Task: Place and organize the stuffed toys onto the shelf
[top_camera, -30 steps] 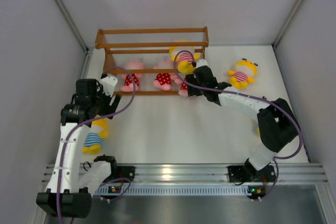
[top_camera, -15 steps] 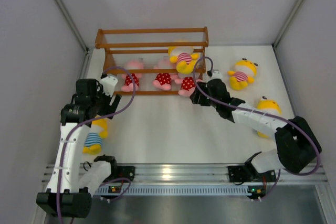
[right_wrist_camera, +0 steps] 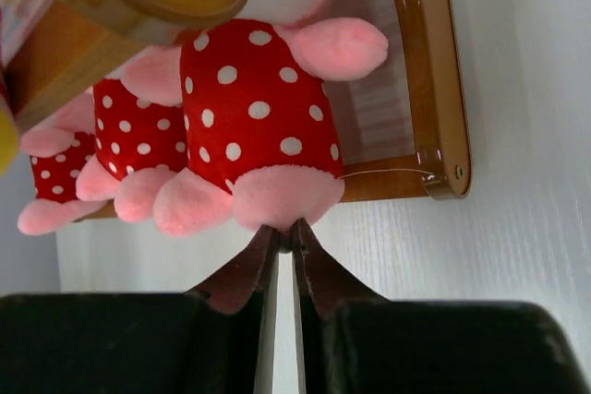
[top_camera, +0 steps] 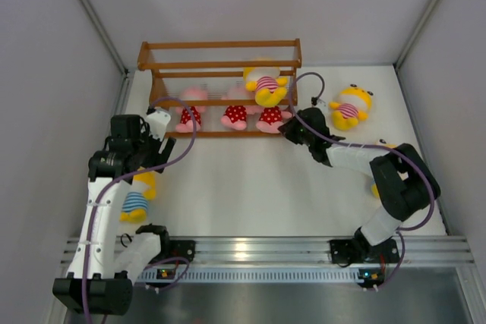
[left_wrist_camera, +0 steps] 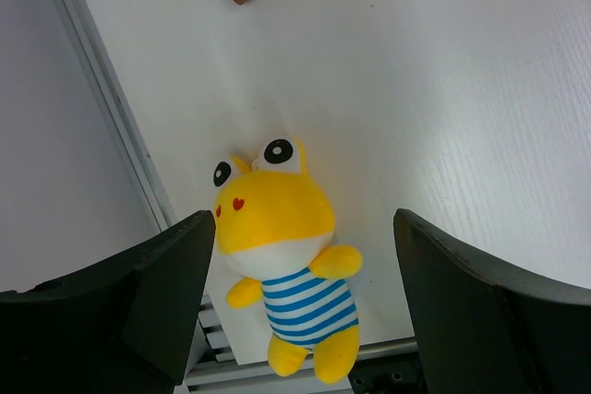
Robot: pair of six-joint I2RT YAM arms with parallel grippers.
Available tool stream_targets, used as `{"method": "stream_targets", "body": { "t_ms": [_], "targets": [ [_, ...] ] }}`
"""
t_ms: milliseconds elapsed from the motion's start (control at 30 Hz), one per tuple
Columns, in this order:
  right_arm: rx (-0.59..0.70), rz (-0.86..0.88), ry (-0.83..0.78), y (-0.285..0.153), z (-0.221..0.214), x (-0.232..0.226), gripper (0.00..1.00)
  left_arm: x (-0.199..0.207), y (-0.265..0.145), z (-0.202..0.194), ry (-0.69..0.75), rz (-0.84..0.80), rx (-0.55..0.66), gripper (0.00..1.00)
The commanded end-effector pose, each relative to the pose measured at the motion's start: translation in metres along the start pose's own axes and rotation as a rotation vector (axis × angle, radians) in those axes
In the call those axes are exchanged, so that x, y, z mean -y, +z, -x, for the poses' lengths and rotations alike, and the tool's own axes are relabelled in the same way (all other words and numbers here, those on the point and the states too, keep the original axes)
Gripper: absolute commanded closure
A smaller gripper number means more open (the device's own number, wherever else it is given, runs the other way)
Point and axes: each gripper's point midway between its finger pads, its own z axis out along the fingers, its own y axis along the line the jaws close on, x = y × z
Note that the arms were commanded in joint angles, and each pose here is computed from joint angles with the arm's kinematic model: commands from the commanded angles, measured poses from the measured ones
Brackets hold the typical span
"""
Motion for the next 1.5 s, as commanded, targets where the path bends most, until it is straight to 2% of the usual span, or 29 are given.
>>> {"method": "stream_targets", "body": {
  "t_ms": [0,67,133,167,200,233,267,300,333,467,567,600,700,867,933,1033,1167,1300,1333,1367,1400,1433,1467],
  "targets": [
    [0.139,0.073,0.110,0.003,0.044,-0.026,0.92,-0.001,-0.003,-0.002,0.011,0.010,0.008,0.16],
    [0.156,0.073,0.108,0.004,0.051,-0.030,0.92,-0.001,-0.003,-0.003,0.011,0.008,0.006,0.16],
    [0.135,0.067,0.079,0.005,0.049,-0.031,0.87,-0.001,-0.003,-0.003,0.011,0.009,0.007,0.16],
    [0.130,0.073,0.070,0.004,0.052,-0.035,0.83,-0.001,-0.003,-0.003,0.010,0.008,0.006,0.16],
    [0.112,0.070,0.053,0.000,0.050,-0.035,0.73,-0.001,-0.003,-0.003,0.008,0.009,0.007,0.16],
    [0.106,0.067,0.048,-0.005,0.049,-0.036,0.67,-0.001,-0.003,-0.003,0.008,0.010,0.008,0.16],
    [0.098,0.052,0.042,-0.011,0.046,-0.029,0.53,-0.001,-0.003,-0.003,0.008,0.010,0.006,0.16],
    [0.124,0.072,0.035,-0.027,0.054,-0.036,0.48,0.000,-0.004,-0.003,0.008,0.010,0.008,0.16],
    [0.108,0.019,0.025,-0.035,0.046,-0.020,0.45,0.000,-0.003,-0.004,0.008,0.009,0.007,0.16],
    [0.155,-0.101,-0.028,-0.090,0.059,0.005,0.31,0.000,-0.002,-0.005,0.007,0.007,0.003,0.16],
    [0.140,-0.143,-0.023,-0.114,0.063,0.026,0.28,0.006,0.001,-0.007,-0.006,-0.021,0.000,0.16],
    [0.097,-0.107,-0.011,-0.118,0.060,0.025,0.28,0.008,0.003,-0.009,-0.011,-0.028,-0.003,0.16],
    [0.118,-0.155,0.067,-0.127,0.084,0.063,0.28,0.013,0.008,-0.018,-0.021,-0.040,-0.031,0.16],
    [0.269,-0.346,0.184,-0.134,0.148,0.137,0.27,0.018,0.014,-0.030,-0.028,-0.054,-0.063,0.17],
    [0.328,-0.388,0.203,-0.133,0.172,0.150,0.26,0.019,0.015,-0.032,-0.027,-0.056,-0.067,0.17],
    [0.335,-0.406,0.200,-0.111,0.191,0.158,0.26,0.017,0.014,-0.031,-0.025,-0.049,-0.066,0.17],
    [0.264,-0.436,0.239,-0.070,0.186,0.179,0.26,0.015,0.015,-0.030,-0.018,-0.044,-0.070,0.17],
    [0.263,-0.474,0.263,-0.049,0.188,0.195,0.30,0.014,0.016,-0.030,-0.015,-0.042,-0.077,0.17],
    [0.257,-0.475,0.262,-0.046,0.188,0.196,0.33,0.014,0.017,-0.030,-0.015,-0.044,-0.080,0.17],
    [0.236,-0.472,0.262,-0.042,0.184,0.198,0.49,0.014,0.017,-0.029,-0.012,-0.046,-0.081,0.17],
    [0.213,-0.447,0.262,-0.039,0.181,0.193,0.58,0.014,0.017,-0.030,-0.012,-0.045,-0.083,0.17],
    [0.206,-0.434,0.260,-0.039,0.179,0.190,0.73,0.014,0.018,-0.030,-0.011,-0.046,-0.088,0.17],
    [0.227,-0.407,0.251,-0.045,0.184,0.181,0.82,0.014,0.018,-0.030,-0.011,-0.045,-0.090,0.17]
  ]
}}
